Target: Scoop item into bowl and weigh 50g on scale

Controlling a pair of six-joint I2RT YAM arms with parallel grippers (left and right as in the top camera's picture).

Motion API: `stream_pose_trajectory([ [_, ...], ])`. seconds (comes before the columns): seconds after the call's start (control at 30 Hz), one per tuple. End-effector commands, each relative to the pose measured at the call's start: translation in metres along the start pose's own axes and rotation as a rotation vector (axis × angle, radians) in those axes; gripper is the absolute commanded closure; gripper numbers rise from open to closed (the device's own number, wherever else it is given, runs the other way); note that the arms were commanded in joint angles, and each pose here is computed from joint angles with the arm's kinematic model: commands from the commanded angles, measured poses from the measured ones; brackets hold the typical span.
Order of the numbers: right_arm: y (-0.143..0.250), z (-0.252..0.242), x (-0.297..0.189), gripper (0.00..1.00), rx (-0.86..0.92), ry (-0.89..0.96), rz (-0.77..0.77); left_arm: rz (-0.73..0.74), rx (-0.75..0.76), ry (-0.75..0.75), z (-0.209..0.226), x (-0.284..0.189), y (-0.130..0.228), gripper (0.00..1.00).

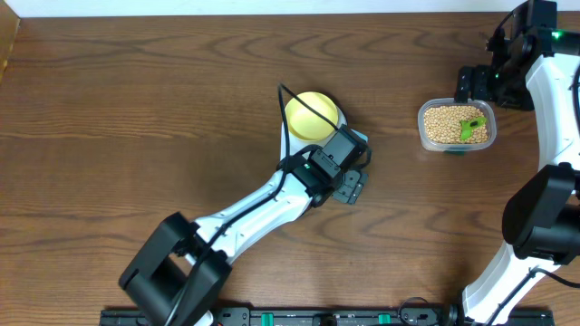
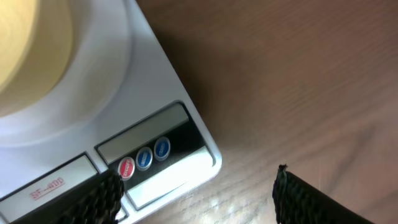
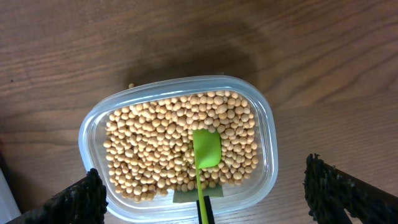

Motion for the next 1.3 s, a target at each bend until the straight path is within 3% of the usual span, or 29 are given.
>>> stream_pose_trajectory([
  [0.0, 0.0, -0.004, -0.001, 0.01, 0.007, -0.002, -0.004, 0.0, -0.113, -0.075, 0.008, 0.017, 0.001, 0.21],
  [0.17, 0.0, -0.004, -0.001, 0.01, 0.007, -0.002, -0.004, 0.0, -0.13, -0.106, 0.012, 0.031, 0.004, 0.21],
  [0.33, 0.0, -0.004, -0.001, 0.01, 0.007, -0.002, -0.004, -0.067, -0.246, -0.164, 0.018, 0.03, -0.003, 0.21],
  [0.67, 0.0, -0.004, -0.001, 0.01, 0.007, -0.002, -0.004, -0.071, -0.284, -0.149, 0.017, 0.034, -0.003, 0.21],
  [0.7, 0.0, -0.004, -0.001, 0.01, 0.007, -0.002, -0.004, -0.055, -0.284, -0.132, 0.015, 0.036, -0.002, 0.19],
  [0.77, 0.0, -0.004, -0.001, 0.01, 0.007, -0.002, -0.004, -0.028, -0.283, -0.095, 0.01, 0.038, 0.001, 0.02],
  [0.8, 0.0, -0.004, -0.001, 0.01, 0.007, -0.002, -0.004, -0.024, -0.282, -0.085, 0.008, 0.039, 0.002, 0.0],
  [1.27, 0.0, -0.004, -0.001, 0.01, 0.007, -0.002, -0.004, -0.011, -0.365, -0.067, 0.006, 0.039, 0.003, 0.02],
])
Point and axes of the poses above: each gripper's point midway between its finger pads, its own x axis out along the fingers, its own z axis along the line the jaws close on, y = z × x, the point moved 7 cm from there along -x, back along the fingers, and after that the axes turned 13 degrees about -x, right-handed, at the moved point
